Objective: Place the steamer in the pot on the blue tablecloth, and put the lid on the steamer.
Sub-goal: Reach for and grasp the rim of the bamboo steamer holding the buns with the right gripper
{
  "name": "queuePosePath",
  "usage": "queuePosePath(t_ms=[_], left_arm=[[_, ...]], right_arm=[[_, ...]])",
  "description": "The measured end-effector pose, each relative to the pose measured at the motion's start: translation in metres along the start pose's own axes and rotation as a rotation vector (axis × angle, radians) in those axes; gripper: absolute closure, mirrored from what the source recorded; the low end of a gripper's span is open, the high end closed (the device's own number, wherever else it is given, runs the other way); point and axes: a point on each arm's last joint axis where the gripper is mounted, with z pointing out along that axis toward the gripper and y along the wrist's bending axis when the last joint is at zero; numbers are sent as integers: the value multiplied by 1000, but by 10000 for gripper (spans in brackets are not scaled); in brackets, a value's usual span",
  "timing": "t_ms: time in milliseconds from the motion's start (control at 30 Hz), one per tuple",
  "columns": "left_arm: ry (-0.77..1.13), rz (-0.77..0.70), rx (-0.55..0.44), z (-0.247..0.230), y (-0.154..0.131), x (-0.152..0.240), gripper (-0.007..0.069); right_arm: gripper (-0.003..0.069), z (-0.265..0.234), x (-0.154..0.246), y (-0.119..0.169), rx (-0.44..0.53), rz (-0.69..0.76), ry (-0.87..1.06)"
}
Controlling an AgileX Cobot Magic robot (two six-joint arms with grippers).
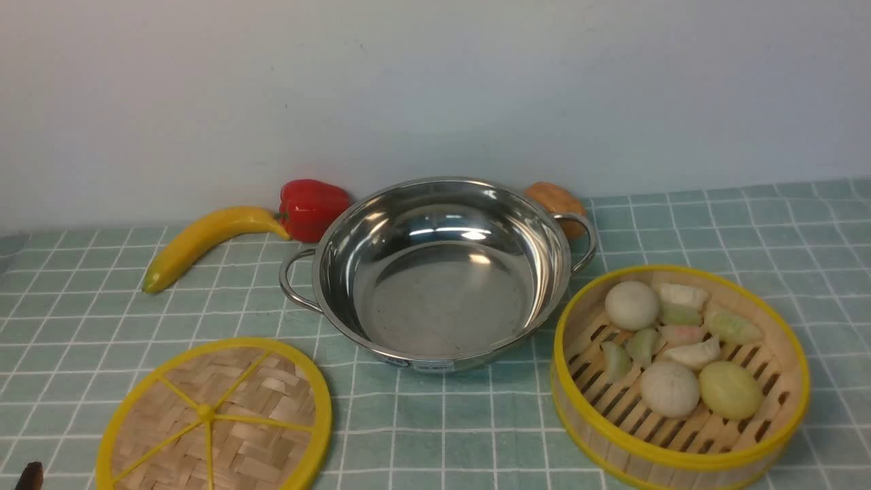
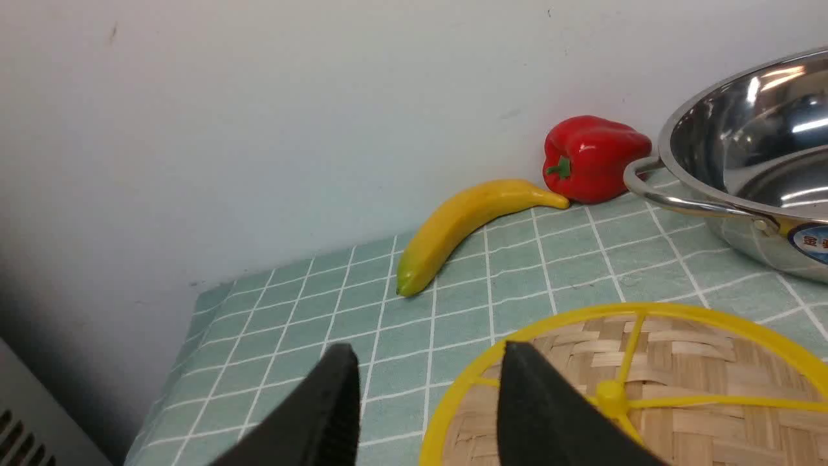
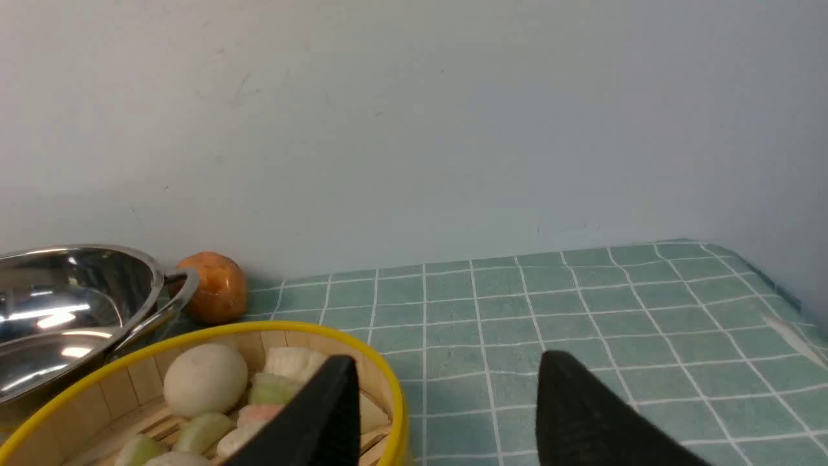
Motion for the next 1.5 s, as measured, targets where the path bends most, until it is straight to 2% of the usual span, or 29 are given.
queuePosePath(t_ms=[433,733,1000,1067,1200,1233,1267,1367,1500], left_arm=[[0,0,0,0,0,0,341],[-27,11,87,0,-5,-2,341],[-29,12,94,0,-5,-2,341],[-29,14,94,0,-5,-2,341],[-43,30,90,0,-5,-3,341],[-48,28,90,0,-5,-3,341],[-93,-38,94,0,-5,-8,341],[-189,-212,107,-2,-5,-17,341],[-319,-439,125,-5,-1,-29,341]], right_arm=[[280,0,0,0,0,0,0],[280,0,0,0,0,0,0],[280,0,0,0,3,-49,0],[280,0,0,0,1,1,0],[280,0,-2,2,-22,237,-24],[280,0,-2,2,-25,253,-30],[280,0,-6,3,-42,374,-60],[280,-1,-12,3,-73,548,-127],[280,-3,-21,2,-112,709,-222]])
